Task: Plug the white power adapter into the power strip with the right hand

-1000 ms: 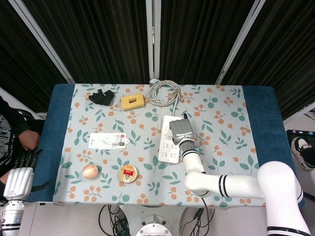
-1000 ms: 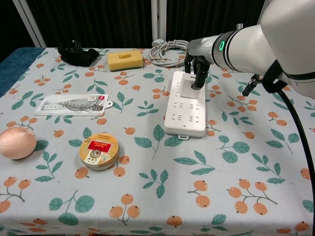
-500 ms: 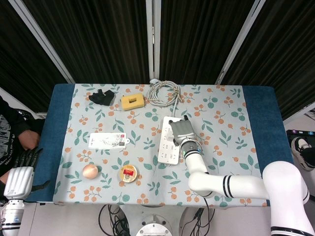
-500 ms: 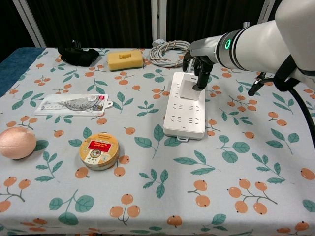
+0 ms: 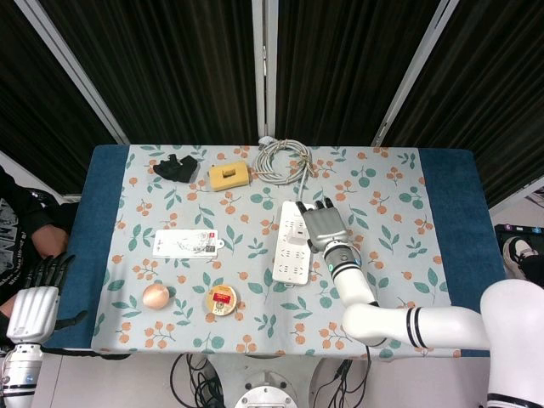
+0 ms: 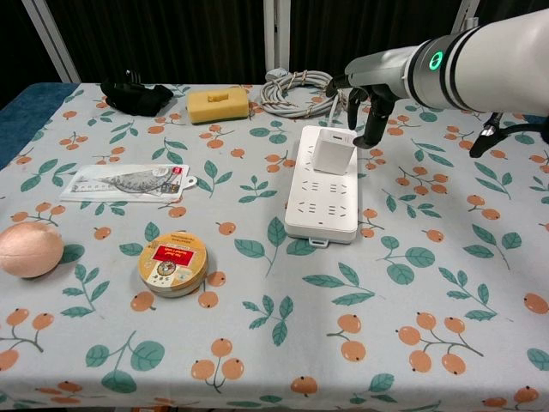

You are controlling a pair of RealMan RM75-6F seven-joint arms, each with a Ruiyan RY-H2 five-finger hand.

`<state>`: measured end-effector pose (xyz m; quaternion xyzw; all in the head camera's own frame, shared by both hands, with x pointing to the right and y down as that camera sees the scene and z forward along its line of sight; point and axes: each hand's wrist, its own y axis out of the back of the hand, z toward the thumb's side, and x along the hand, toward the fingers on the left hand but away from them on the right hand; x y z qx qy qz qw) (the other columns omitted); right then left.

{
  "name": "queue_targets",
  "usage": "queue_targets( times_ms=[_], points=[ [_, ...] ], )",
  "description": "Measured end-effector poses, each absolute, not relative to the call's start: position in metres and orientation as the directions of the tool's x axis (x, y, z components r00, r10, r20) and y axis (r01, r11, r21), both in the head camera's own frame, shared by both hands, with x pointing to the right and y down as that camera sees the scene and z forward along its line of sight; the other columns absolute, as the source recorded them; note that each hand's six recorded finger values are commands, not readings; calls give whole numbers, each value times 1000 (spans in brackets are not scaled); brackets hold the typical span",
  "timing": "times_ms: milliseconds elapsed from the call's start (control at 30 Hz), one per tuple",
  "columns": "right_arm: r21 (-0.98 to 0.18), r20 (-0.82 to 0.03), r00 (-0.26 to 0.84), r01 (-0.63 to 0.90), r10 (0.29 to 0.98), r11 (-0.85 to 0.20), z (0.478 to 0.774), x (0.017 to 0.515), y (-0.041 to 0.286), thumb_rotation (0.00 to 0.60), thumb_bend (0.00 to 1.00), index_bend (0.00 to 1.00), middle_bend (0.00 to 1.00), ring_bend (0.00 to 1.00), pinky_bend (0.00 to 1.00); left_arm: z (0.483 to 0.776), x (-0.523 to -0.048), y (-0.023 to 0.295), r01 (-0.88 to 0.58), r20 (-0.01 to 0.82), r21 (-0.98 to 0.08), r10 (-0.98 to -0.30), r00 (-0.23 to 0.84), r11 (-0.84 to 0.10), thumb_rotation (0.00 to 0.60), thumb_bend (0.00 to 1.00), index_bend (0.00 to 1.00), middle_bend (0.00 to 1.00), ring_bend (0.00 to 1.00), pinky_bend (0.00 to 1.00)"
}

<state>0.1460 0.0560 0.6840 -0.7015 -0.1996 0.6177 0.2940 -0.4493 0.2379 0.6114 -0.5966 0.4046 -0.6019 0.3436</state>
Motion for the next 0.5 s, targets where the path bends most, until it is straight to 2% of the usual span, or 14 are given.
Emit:
queue_targets(
  times_ms=[100,167,267,333,500],
  points=[
    [-674,-727,186,-10,661,-739,673,152,55,600,325,202,385,112,2,610,-448,238,-69,436,-899,-899,-52,-432,600,0,79,34,0,0],
    [-678,-709,210,63,674,-733,667,155,54,600,327,355,479,193,50,609,-448,238,-70,436,-899,-898,-53,-432,600,0,79,34,0,0],
    [-655,-677,256,218,690,-723,661,158,54,600,357,555,581,337,276,609,-447,238,-70,437,-899,-898,-51,-433,600,0,79,34,0,0],
    [-624,-658,286,310,696,-717,660,157,55,600,398,653,638,409,394,609,-446,238,-69,437,-898,-898,-49,-434,600,0,79,34,0,0],
    [-465,-612,368,548,700,-695,664,153,57,600,586,855,818,607,656,609,-445,238,-67,439,-898,-897,-50,-435,600,0,79,34,0,0]
  ],
)
